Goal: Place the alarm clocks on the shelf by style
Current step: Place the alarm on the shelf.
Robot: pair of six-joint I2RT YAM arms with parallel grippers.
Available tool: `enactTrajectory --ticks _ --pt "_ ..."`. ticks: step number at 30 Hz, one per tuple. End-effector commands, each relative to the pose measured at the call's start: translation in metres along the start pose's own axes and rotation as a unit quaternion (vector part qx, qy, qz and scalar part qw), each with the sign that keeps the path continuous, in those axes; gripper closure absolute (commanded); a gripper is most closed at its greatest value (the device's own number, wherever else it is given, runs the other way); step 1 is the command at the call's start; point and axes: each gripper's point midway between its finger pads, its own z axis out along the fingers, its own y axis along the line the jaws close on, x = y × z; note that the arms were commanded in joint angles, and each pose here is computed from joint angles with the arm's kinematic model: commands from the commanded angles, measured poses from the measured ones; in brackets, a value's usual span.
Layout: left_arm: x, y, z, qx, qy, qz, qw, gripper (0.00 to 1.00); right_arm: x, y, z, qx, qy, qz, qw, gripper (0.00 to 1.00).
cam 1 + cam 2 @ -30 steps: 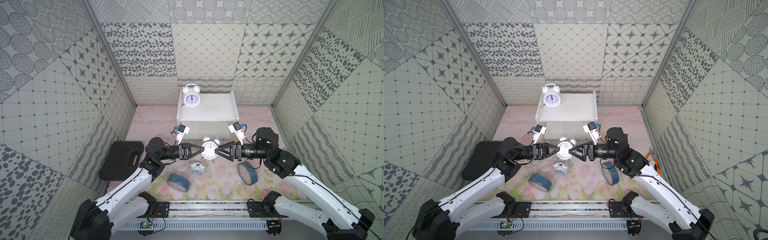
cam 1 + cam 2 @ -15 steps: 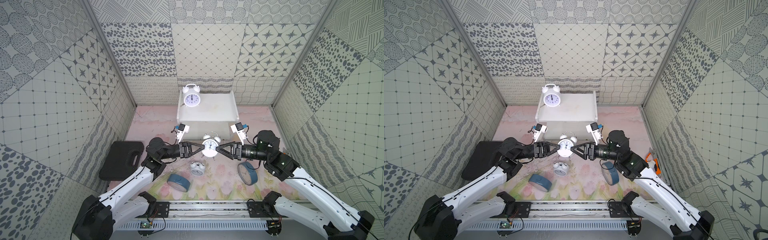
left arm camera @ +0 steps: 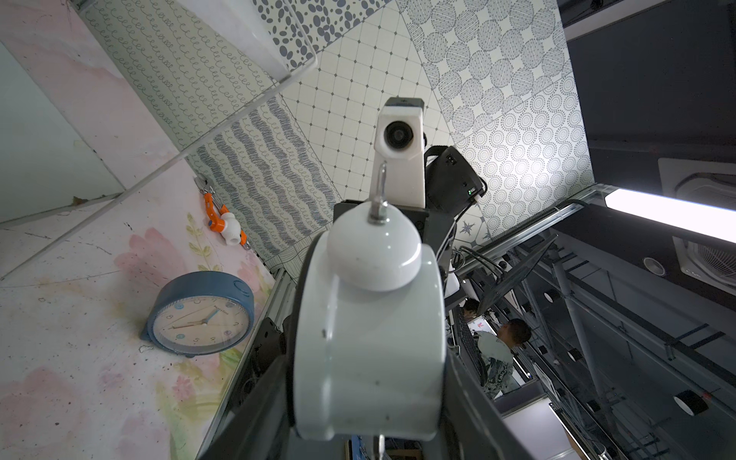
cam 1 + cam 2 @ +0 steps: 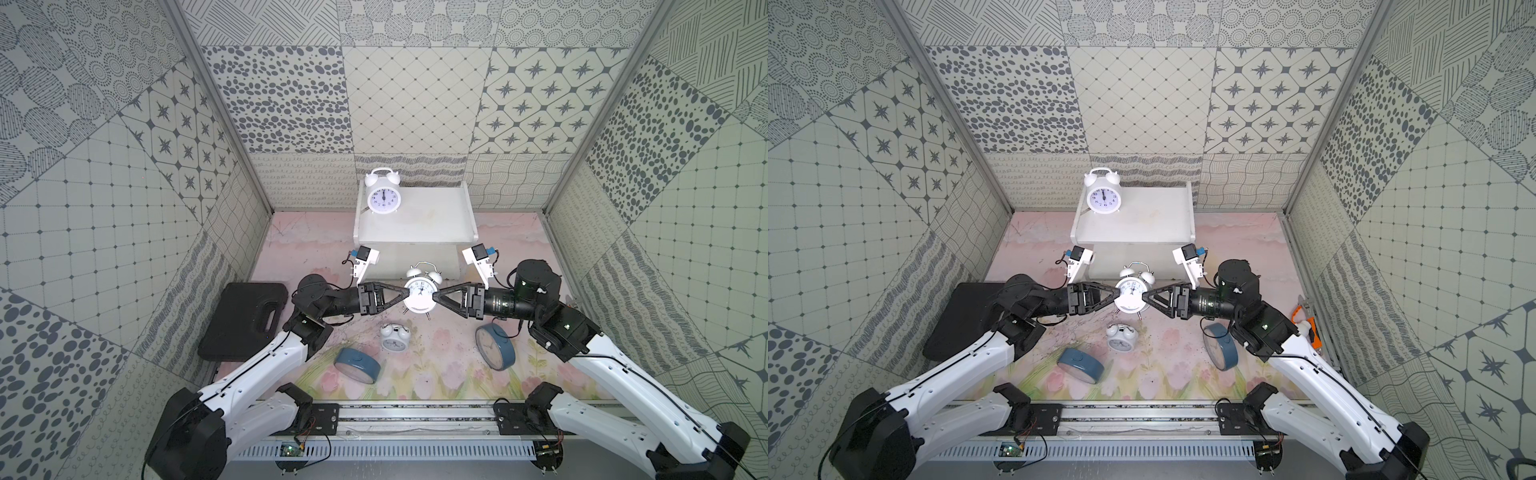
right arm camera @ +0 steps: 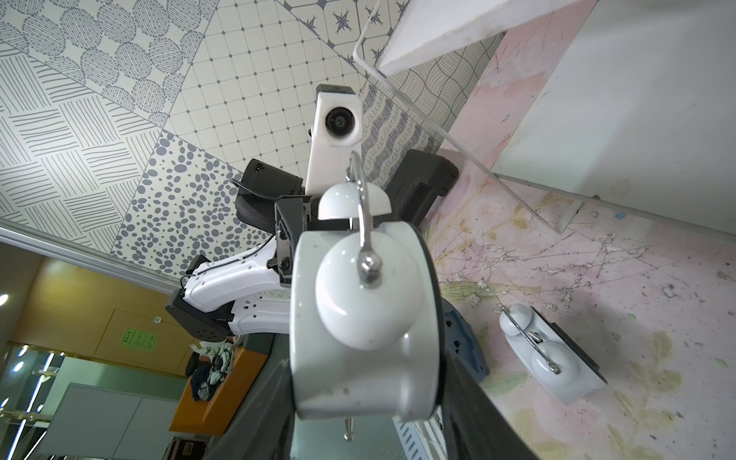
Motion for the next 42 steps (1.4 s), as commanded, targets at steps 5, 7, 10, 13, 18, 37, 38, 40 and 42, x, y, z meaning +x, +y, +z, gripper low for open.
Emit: enactTrajectory --ticks 5,7,10,13,18,37,38,40,42 --pt "-0.017 -0.004 -0.001 -0.024 -0.035 0.032 0.999 0.07 -0.018 0.033 -0.007 -0.016 -0.001 -0.091 0.996 0.60" --pt "-0.022 -0.003 -0.005 -0.047 -0.050 0.040 0.997 0.02 -0.027 0.039 -0.012 0.006 0.000 -0.128 0.992 0.60" --pt "-0.029 0.010 -0.021 -0.119 -0.087 0.049 0.988 0.01 -0.044 0.043 -0.018 0.034 0.006 -0.172 0.984 0.60" --pt "-0.034 0.031 -0.044 -0.213 -0.129 0.055 0.967 0.00 -0.059 0.047 -0.019 0.056 0.016 -0.216 0.975 0.60" --pt "-0.028 0.059 -0.059 -0.269 -0.141 0.021 0.953 0.04 -0.115 0.057 -0.023 0.088 -0.020 -0.299 0.950 0.61" --pt "-0.014 0.071 -0.043 -0.238 -0.090 -0.014 0.967 0.19 -0.245 -0.010 0.004 0.118 -0.044 -0.394 0.911 0.63" --pt "-0.014 0.072 -0.042 -0.238 -0.088 -0.013 0.967 0.20 -0.248 -0.013 0.004 0.115 -0.046 -0.392 0.912 0.63" --pt "-0.014 0.074 -0.041 -0.239 -0.084 -0.014 0.967 0.20 -0.250 -0.021 0.007 0.115 -0.042 -0.387 0.914 0.63" --pt "-0.013 0.077 -0.040 -0.237 -0.082 -0.016 0.968 0.21 -0.250 -0.029 0.011 0.117 -0.034 -0.380 0.917 0.63"
